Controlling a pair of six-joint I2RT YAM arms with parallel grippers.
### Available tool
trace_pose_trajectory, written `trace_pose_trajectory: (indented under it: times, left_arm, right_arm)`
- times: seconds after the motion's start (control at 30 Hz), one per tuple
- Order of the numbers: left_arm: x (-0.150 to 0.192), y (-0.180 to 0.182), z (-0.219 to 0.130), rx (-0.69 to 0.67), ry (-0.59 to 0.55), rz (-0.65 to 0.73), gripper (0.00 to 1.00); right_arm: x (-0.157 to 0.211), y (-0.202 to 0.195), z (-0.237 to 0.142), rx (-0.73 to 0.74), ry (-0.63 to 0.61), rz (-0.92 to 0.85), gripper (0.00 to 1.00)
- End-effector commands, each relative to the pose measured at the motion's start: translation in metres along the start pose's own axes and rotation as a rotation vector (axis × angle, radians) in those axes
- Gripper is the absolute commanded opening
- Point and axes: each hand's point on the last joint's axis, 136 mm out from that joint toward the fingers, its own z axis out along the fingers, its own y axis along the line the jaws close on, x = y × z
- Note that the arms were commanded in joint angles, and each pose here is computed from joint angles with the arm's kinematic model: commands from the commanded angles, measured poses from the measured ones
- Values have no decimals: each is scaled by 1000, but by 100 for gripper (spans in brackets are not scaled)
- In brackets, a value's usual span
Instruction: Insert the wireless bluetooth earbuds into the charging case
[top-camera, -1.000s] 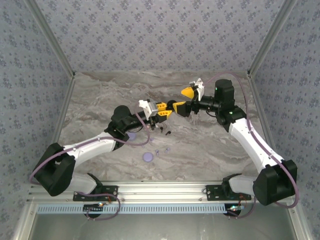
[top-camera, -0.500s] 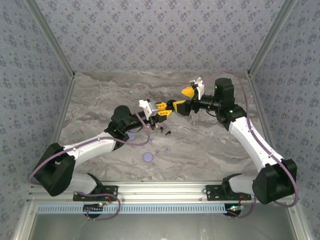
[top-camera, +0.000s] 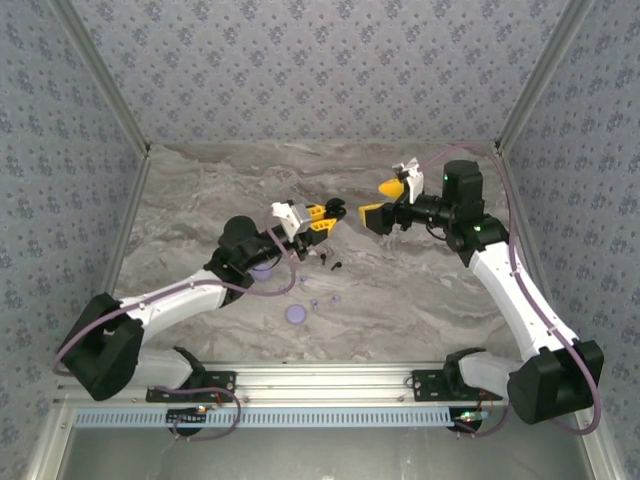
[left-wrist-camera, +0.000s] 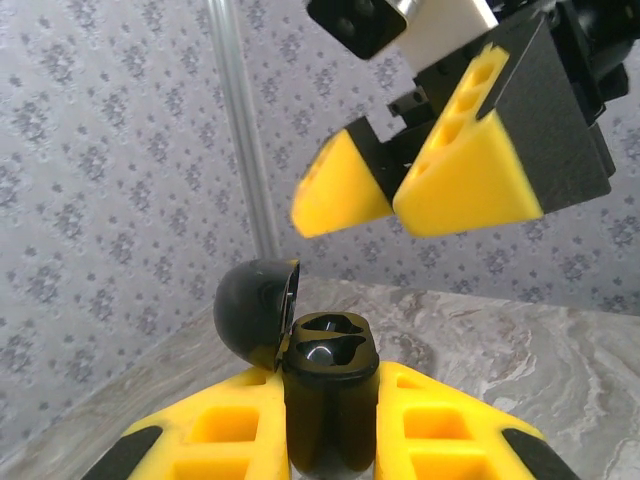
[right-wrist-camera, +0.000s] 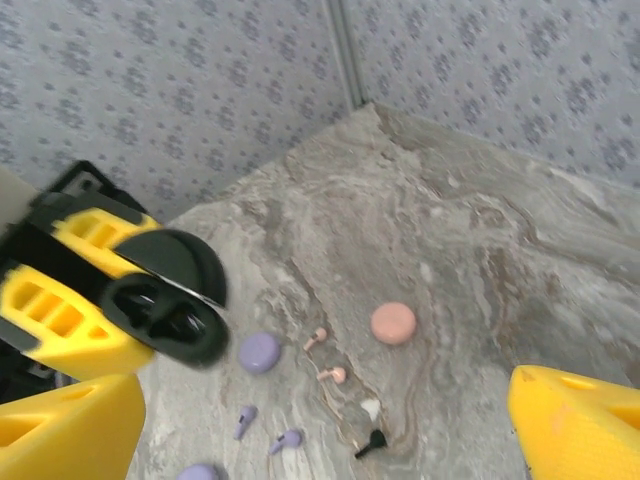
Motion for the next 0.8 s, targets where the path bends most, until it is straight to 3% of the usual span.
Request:
trace_pose_trajectory:
  times: [0.0, 0.17, 0.3, 0.77]
  left_arm:
    - [-6, 8, -12, -80, -19, 6, 0]
    - [5, 12, -32, -152, -6, -45, 0]
    - [9, 17, -47, -212, 11, -53, 0]
    - [15, 18, -96, -325, 65, -52, 0]
  right_arm:
    - [50, -15, 4, 102, 142, 159, 92]
    - [119, -26, 24, 262, 325, 330, 86]
    - [157, -33, 47, 335, 386, 465, 79]
    - [200, -36, 133, 403, 624, 513, 55]
